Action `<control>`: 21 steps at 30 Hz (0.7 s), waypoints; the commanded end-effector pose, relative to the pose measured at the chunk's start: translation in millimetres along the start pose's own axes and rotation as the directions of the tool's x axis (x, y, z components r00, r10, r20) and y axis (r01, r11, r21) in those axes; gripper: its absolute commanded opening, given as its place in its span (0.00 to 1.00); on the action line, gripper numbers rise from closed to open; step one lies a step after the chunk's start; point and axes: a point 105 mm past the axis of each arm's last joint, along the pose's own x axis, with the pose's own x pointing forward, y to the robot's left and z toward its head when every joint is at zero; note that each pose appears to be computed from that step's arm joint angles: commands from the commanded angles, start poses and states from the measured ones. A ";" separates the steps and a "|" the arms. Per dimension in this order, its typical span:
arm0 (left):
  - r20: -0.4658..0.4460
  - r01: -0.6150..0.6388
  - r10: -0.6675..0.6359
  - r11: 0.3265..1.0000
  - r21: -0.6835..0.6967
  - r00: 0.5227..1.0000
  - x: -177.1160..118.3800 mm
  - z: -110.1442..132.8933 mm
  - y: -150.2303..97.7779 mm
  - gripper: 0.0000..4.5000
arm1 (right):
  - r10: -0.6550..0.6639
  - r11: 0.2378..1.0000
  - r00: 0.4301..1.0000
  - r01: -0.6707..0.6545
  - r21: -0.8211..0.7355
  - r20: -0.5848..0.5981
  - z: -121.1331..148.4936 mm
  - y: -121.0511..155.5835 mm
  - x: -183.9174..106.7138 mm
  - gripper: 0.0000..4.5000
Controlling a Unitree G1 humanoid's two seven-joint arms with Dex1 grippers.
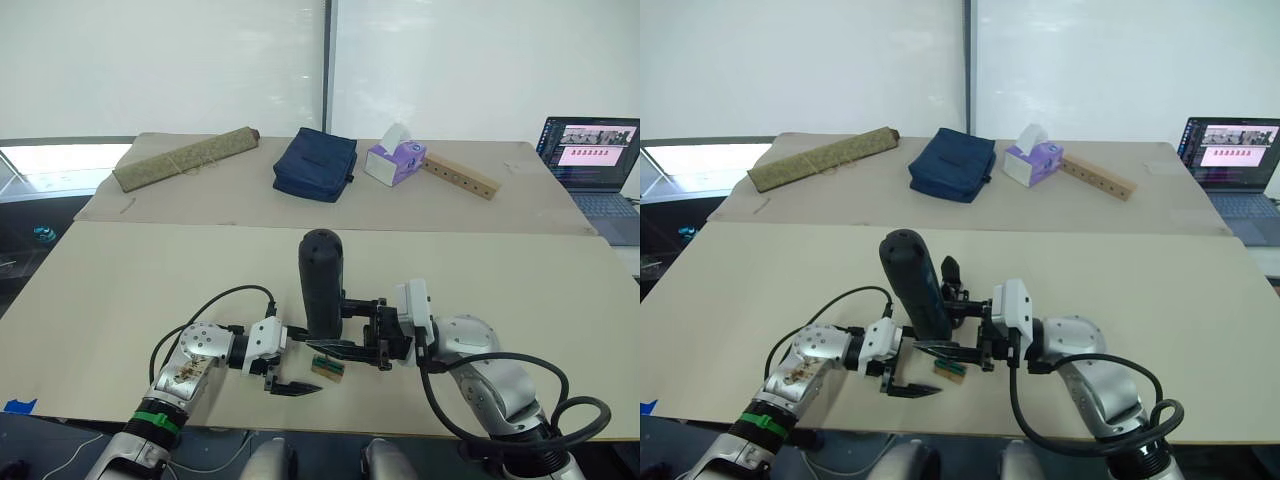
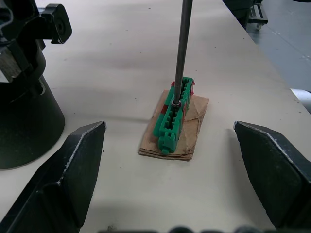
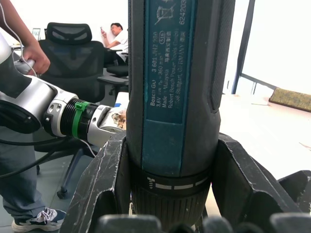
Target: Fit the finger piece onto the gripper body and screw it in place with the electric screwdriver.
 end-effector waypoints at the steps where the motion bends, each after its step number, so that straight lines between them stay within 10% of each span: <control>1: -0.030 0.017 -0.019 0.998 -0.065 0.999 5.6 -15.2 -8.1 0.99 | 0.029 0.997 0.997 -0.024 -0.067 0.070 21.6 0.3 3.2 0.42; 21: 0.097 -0.007 0.012 0.999 -0.049 0.995 -35.7 22.8 -4.5 0.99 | 0.074 0.993 0.992 -0.063 -0.103 0.105 51.2 2.2 2.3 0.42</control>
